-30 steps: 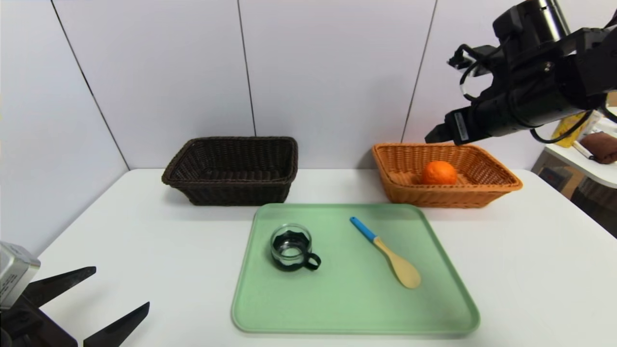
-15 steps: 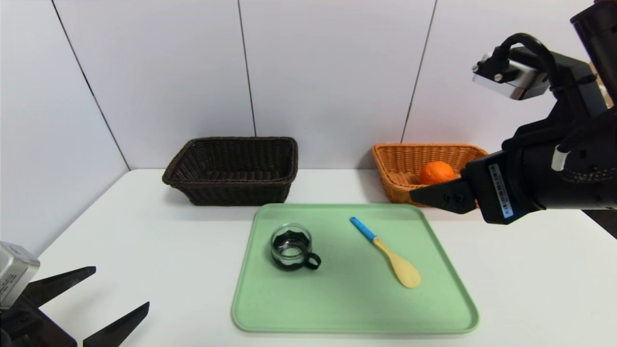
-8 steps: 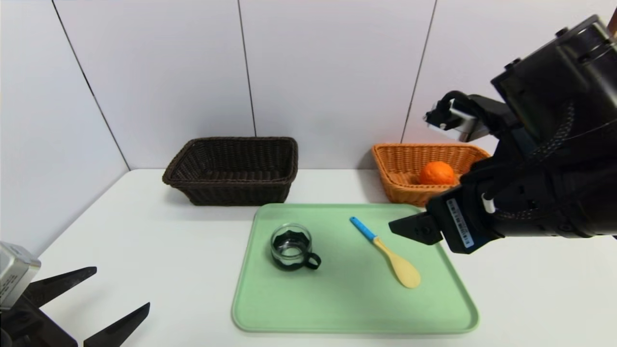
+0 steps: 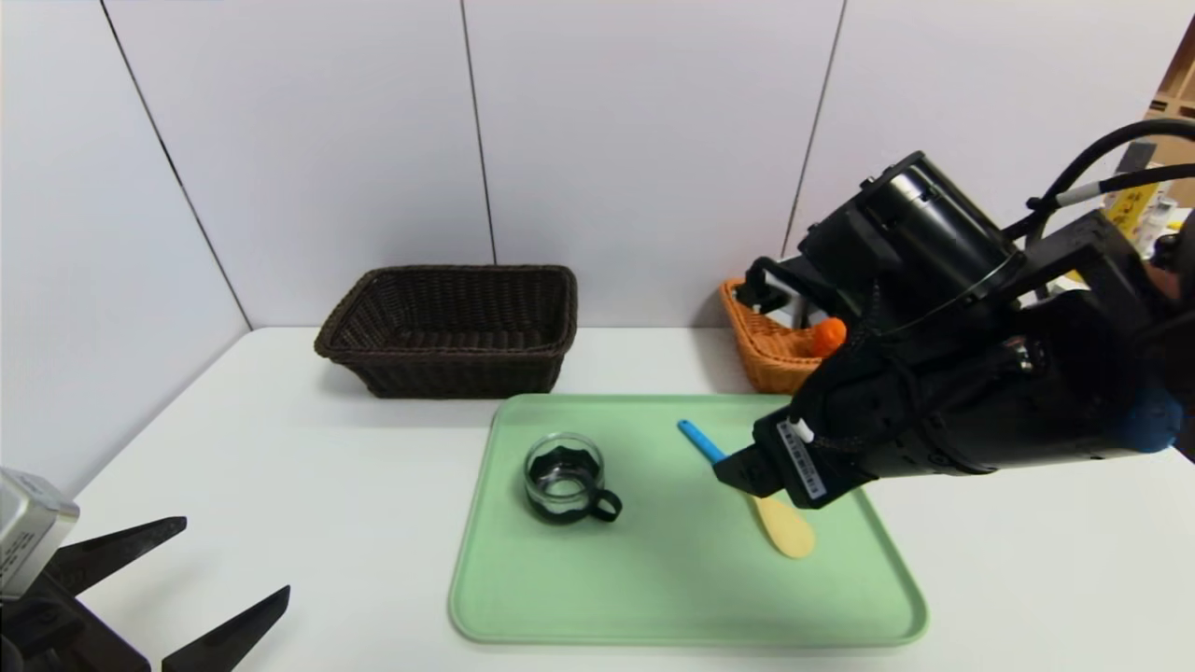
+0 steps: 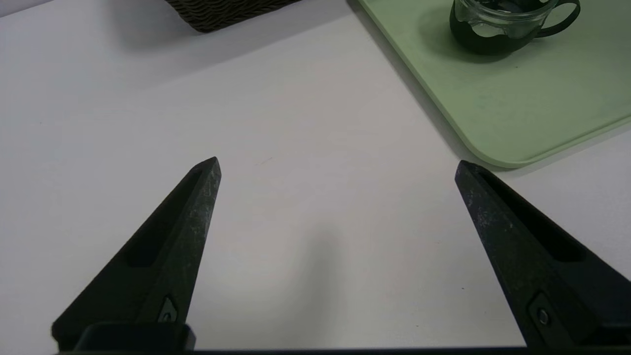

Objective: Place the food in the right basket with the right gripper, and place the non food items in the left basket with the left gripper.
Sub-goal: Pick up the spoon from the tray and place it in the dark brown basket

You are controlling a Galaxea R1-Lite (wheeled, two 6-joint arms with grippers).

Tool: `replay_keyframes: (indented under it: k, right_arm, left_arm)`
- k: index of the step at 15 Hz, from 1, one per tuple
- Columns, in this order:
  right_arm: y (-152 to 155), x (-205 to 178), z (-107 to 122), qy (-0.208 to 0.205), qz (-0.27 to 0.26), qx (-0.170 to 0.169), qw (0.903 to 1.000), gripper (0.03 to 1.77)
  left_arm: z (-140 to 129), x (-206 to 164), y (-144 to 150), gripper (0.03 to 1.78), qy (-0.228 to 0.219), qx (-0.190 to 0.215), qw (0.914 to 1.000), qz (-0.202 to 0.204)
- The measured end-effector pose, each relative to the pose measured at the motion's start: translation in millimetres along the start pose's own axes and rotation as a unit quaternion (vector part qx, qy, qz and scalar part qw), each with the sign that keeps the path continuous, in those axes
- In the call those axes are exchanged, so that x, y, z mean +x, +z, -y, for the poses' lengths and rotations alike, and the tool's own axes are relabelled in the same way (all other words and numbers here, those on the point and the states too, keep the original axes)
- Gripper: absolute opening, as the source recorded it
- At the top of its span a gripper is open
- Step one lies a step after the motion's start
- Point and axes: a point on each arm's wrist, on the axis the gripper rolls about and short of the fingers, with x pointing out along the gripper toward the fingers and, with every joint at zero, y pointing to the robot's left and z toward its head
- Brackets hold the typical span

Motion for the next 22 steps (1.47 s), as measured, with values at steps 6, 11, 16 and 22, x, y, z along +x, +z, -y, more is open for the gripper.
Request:
replay_keyframes:
  k: [6, 11, 16, 22]
  right_arm:
    - [1.5, 26.6, 9.8, -0.022, -0.031, 0.013, 0.9992, 1.69]
    - [6.0, 48.0, 15.4, -0.028, -0.04, 0.023, 0.9986, 1.7]
    - [12.0, 64.5, 13.0, -0.03, -0.047, 0.023, 0.9982, 1.7]
    - [9.9, 92.0, 12.0, -0.032, -0.079, 0.026, 0.9961, 1.7]
  left_arm:
    - [-0.1, -0.2, 0.4, 1.69, 0.001, 0.0, 1.0, 0.001]
    - [-0.1, -0.2, 0.0, 1.69, 0.001, 0.002, 1.0, 0.0]
    - [-0.1, -0.2, 0.3, 1.69, 0.001, 0.004, 1.0, 0.001]
    - [-0.1, -0.2, 0.5, 1.69, 0.001, 0.006, 1.0, 0.001]
